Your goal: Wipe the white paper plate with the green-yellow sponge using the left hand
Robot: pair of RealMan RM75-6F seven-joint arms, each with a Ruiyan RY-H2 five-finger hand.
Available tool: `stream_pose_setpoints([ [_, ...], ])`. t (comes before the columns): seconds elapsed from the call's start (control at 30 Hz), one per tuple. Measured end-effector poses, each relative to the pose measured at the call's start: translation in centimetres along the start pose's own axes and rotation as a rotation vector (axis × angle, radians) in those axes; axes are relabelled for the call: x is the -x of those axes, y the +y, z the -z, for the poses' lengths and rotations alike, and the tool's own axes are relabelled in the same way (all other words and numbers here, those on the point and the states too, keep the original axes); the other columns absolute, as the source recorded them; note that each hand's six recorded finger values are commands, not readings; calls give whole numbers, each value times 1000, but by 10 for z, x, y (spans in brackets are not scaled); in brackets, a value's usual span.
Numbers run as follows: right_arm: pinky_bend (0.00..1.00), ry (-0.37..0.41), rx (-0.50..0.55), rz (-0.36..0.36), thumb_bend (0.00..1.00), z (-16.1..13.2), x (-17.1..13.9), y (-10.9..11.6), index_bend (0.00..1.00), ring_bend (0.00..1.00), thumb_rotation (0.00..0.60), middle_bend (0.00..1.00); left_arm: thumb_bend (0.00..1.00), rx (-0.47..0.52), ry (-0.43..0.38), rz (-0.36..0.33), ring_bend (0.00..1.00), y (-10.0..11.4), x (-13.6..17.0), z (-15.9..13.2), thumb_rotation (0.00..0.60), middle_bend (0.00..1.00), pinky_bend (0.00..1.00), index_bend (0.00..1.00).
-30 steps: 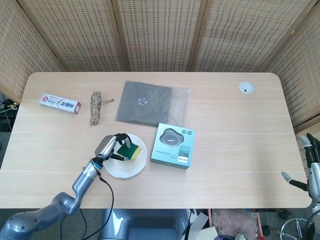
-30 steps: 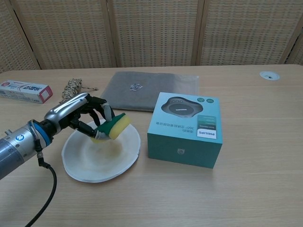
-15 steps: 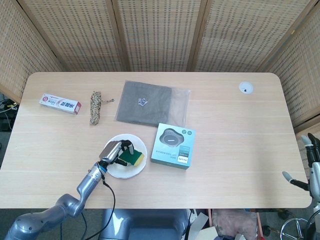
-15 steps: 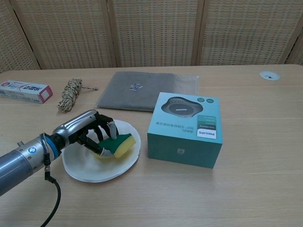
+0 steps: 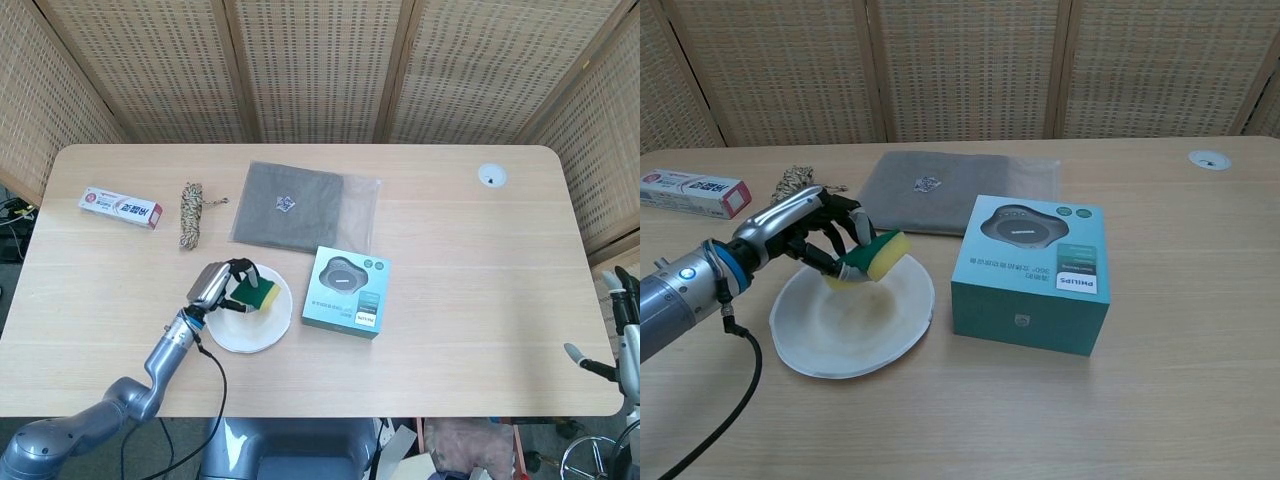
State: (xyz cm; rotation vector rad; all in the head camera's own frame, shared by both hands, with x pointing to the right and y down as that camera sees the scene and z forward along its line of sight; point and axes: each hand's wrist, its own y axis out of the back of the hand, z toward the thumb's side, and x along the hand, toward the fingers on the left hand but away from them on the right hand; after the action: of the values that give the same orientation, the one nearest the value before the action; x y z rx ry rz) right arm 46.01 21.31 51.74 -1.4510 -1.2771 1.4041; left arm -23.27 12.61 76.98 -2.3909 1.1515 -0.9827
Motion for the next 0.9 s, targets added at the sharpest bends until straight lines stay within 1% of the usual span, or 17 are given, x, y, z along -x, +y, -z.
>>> stream_pose_setpoints([
  [0.23,0,-1,-2,-2,0,0,0,-1,0,0,600,0,14,-23,62,8,388,1,2,18,600,503,455,593],
  [0.47,0,-7,2,-1,0,1,1,0,0,0,600,0,14,-58,111,29,388,-12,6,34,600,503,455,593],
  [0.7,0,-7,7,3,0,1,0,2,0,0,600,0,14,-48,118,43,388,-23,8,35,600,503,455,593],
  [0.9,0,-7,9,6,0,2,0,3,0,0,600,0,14,-32,83,17,388,-16,6,28,600,503,455,593],
])
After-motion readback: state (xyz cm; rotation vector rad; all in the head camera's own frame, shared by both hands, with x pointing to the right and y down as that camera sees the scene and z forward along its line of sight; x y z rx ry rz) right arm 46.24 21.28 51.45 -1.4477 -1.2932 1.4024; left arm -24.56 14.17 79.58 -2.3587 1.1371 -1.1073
